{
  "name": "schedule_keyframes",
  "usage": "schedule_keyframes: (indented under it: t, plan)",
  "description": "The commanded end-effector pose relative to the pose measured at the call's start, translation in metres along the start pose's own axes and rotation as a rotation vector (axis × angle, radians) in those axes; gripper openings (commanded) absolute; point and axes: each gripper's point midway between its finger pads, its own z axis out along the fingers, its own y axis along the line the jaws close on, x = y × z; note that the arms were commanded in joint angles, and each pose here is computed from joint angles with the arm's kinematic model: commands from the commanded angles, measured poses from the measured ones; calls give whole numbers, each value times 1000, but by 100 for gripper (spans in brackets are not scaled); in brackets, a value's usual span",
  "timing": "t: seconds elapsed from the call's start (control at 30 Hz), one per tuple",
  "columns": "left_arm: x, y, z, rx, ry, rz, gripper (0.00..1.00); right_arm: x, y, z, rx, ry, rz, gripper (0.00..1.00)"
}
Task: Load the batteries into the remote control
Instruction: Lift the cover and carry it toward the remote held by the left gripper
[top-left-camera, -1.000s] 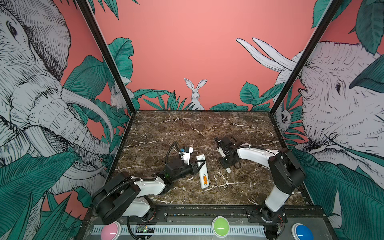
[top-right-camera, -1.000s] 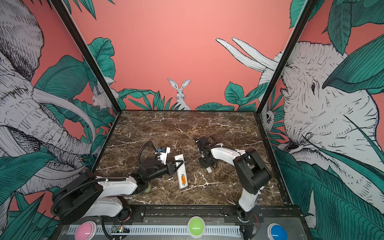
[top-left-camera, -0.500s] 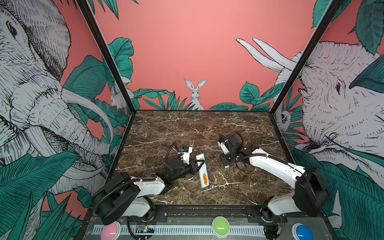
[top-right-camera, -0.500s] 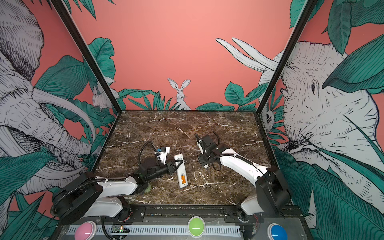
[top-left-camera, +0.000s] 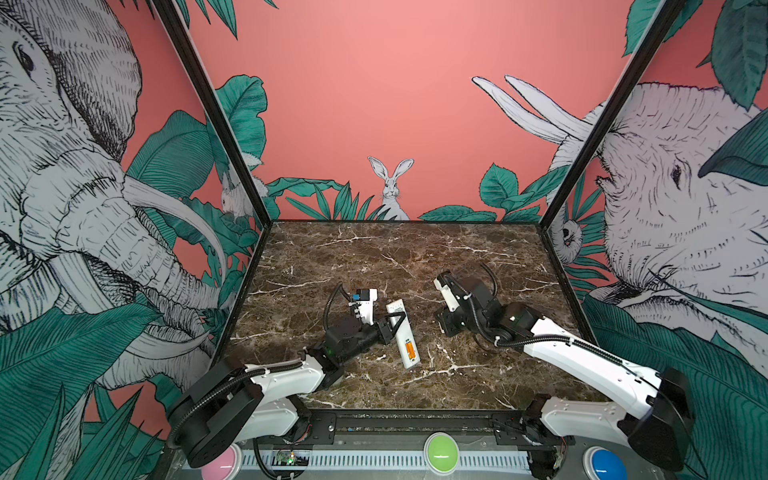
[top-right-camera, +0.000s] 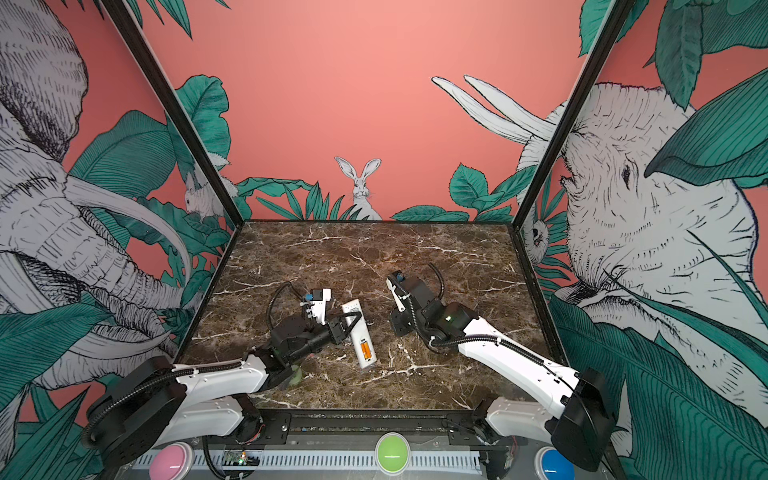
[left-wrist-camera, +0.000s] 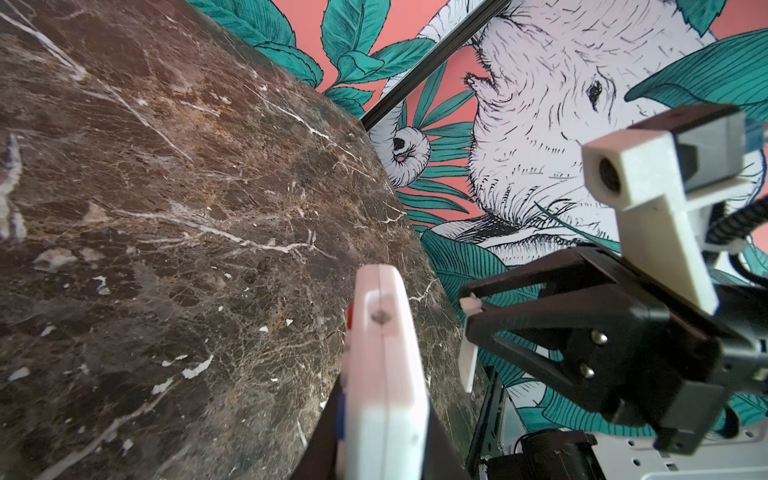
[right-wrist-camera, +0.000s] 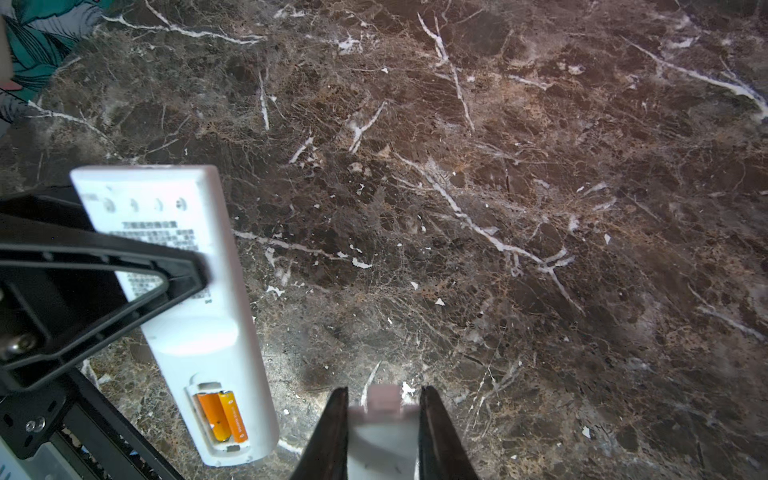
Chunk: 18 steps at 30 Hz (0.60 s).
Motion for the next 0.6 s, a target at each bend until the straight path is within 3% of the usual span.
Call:
schedule_keyframes:
  t: [0.0, 0.57]
  plan:
    - [-13, -8, -3, 10, -46, -11, 0, -14, 9, -7, -13, -93, 14, 12]
    - [-30, -7, -9, -7, -97, -67, 0, -28, 67, -12, -130, -291, -82, 12]
